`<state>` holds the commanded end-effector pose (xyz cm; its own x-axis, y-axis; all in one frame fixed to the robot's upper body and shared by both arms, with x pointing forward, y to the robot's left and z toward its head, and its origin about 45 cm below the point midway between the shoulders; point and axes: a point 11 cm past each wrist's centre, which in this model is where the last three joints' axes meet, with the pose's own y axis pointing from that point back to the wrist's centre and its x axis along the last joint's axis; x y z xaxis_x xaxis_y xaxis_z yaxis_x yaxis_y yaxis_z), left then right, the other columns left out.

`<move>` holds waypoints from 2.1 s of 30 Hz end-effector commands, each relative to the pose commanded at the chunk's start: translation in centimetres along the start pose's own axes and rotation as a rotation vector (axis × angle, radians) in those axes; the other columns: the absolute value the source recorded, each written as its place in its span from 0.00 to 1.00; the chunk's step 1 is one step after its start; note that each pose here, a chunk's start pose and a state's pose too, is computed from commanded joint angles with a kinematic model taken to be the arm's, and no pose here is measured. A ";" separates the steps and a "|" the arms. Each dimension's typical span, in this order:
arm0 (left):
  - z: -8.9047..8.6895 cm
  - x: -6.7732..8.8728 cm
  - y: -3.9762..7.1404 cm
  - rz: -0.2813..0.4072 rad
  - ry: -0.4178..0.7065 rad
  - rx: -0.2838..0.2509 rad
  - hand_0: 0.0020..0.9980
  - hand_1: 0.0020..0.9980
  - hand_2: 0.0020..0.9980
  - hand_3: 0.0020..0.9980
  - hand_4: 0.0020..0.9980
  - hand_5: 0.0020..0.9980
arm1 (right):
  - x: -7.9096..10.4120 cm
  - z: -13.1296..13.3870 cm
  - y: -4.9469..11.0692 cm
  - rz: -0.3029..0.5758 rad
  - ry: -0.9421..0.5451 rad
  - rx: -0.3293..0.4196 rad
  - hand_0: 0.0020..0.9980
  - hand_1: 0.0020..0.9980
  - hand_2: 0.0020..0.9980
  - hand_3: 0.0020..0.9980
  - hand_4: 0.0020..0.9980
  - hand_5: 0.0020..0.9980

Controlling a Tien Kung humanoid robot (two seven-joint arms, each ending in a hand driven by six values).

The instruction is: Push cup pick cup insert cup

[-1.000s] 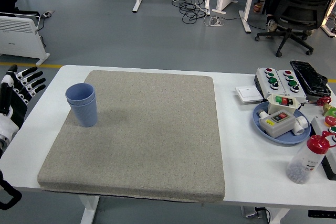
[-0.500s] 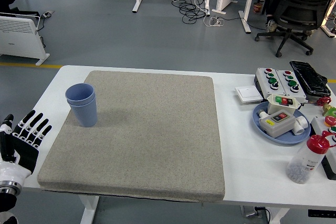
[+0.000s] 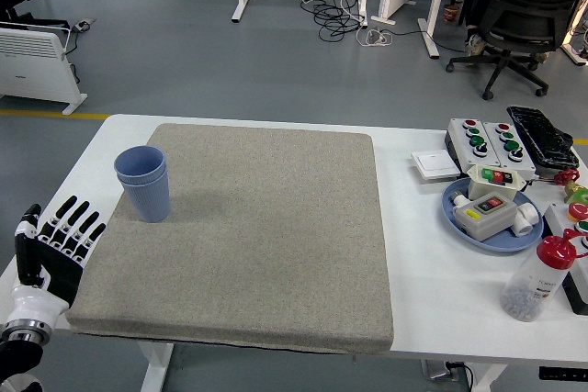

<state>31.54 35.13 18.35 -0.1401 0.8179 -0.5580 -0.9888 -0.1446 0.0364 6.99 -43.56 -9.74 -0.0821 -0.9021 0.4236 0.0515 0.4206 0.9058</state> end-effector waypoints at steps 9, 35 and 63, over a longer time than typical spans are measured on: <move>-0.5 -0.6 -0.4 -0.009 0.009 0.006 0.81 0.81 0.83 0.78 0.62 1.00 | 0.1 -0.1 0.0 0.001 0.002 0.002 0.69 0.61 0.64 0.57 0.10 0.49; -0.9 -0.7 -0.5 -0.006 0.004 0.013 0.81 0.82 0.83 0.78 0.62 1.00 | 0.2 0.0 0.0 0.005 0.003 0.001 0.69 0.61 0.64 0.57 0.10 0.49; -1.1 0.9 0.4 0.037 -0.011 0.018 0.81 0.81 0.83 0.78 0.62 1.00 | 0.1 0.5 -0.1 0.010 0.051 -0.018 0.69 0.61 0.64 0.57 0.10 0.49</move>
<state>31.03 35.15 16.97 -0.1770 0.8185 -0.5466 -0.9837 -0.1651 0.0714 6.45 -43.66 -9.74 -0.0309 -0.9017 0.4313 0.0696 0.4285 0.9008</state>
